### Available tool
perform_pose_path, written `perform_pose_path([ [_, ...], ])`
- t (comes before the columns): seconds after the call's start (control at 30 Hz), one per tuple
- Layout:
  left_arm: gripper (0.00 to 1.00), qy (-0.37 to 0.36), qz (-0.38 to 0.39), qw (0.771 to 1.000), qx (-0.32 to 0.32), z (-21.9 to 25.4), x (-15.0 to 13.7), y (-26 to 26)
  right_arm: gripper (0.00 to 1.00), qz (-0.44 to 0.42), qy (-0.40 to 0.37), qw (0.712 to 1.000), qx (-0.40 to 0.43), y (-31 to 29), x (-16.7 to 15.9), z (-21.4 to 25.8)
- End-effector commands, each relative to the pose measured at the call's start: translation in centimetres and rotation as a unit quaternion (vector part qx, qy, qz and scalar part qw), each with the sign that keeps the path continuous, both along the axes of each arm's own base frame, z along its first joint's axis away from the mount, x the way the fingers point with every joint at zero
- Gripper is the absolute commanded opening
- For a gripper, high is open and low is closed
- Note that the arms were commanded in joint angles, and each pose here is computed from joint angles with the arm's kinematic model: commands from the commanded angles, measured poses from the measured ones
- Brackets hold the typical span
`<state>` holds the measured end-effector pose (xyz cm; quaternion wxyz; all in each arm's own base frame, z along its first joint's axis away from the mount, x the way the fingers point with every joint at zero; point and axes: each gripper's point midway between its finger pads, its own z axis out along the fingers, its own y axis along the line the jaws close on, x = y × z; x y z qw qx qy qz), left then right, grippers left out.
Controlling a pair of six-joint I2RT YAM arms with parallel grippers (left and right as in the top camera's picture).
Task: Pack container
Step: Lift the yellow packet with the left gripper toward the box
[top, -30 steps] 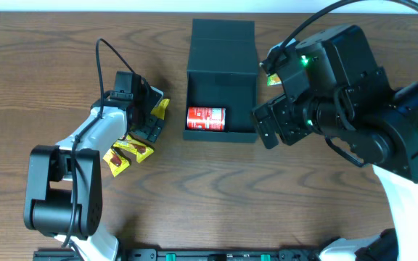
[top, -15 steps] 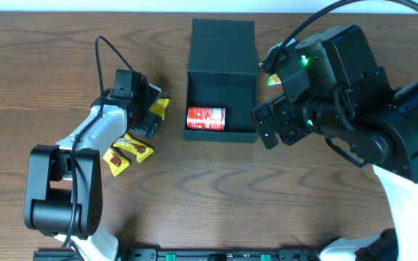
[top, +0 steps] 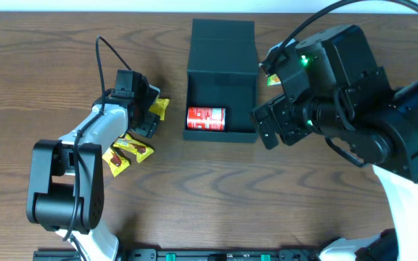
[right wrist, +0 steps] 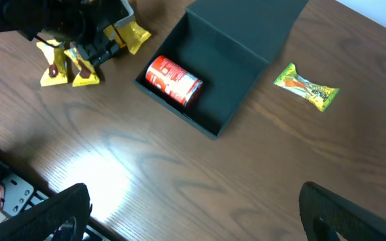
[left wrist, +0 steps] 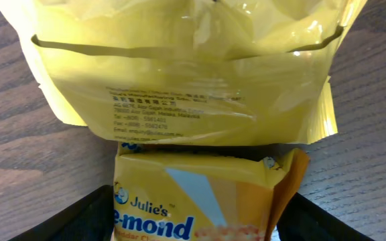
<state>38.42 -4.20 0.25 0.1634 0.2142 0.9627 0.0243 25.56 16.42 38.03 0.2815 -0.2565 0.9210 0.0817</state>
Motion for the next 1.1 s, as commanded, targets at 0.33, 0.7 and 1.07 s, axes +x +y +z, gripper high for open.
perform_pose_path([
  [0.33, 0.57, 0.007, 0.033, 0.999, -0.015, -0.4, 0.5, 0.2, 0.99, 0.007, -0.007, 1.0, -0.003, -0.4, -0.2, 0.3],
  [0.7, 0.47, 0.006, 0.067, 0.997, -0.027, 3.7, 2.0, 0.0, 0.99, -0.004, -0.018, 1.0, -0.022, -1.1, 0.3, 0.3],
  [1.07, 0.44, 0.013, 0.107, 0.985, -0.136, 11.5, 3.2, -4.3, 0.92, -0.06, -0.029, 0.997, -0.034, -3.6, 1.4, 0.6],
])
